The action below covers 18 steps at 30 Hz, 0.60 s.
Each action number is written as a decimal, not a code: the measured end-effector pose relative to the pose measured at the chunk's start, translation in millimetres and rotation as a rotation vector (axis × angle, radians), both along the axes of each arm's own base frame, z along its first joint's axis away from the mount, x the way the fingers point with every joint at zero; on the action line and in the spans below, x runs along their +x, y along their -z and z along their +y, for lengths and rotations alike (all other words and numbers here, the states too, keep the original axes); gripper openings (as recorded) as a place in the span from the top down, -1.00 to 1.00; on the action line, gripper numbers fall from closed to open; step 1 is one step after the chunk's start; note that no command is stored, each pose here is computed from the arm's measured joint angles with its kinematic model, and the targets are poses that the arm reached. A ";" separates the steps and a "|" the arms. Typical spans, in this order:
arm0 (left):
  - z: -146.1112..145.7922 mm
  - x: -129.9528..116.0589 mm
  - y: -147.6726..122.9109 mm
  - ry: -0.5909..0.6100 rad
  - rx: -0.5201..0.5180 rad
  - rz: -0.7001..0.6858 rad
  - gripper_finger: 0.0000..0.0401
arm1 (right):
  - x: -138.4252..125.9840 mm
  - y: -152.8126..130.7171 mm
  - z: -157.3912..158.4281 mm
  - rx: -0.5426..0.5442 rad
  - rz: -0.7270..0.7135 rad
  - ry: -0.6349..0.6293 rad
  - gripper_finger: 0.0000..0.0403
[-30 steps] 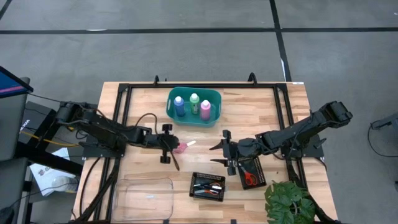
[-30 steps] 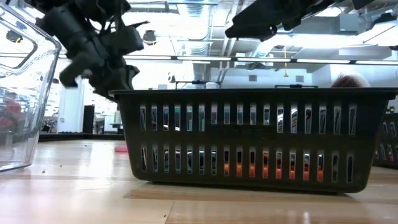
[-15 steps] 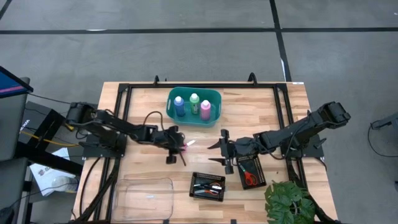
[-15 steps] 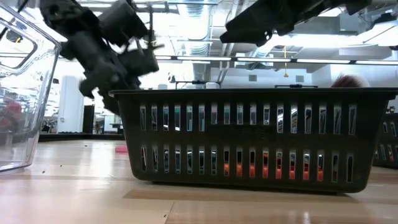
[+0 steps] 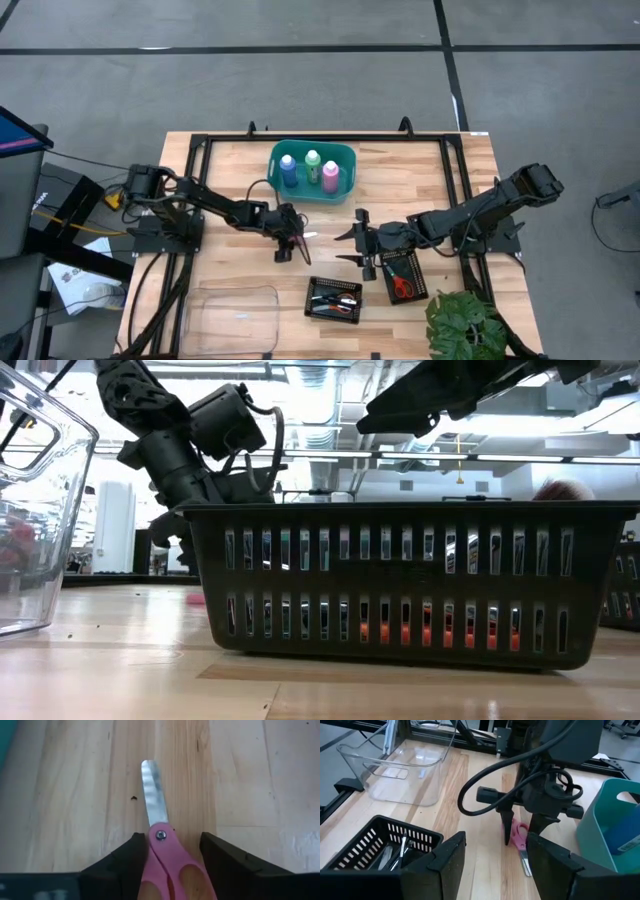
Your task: Pick & Place Paint Supplies
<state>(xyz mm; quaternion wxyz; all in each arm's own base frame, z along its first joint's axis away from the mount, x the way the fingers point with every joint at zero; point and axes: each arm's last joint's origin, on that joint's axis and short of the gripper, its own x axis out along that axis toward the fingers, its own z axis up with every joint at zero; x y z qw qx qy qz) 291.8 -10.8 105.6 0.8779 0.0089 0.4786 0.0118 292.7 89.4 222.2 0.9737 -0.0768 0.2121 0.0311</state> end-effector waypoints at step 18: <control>-4.8 -1.1 2.5 0.027 0.031 0.018 0.98 | 0.0 -0.1 0.0 0.000 -0.001 0.000 0.03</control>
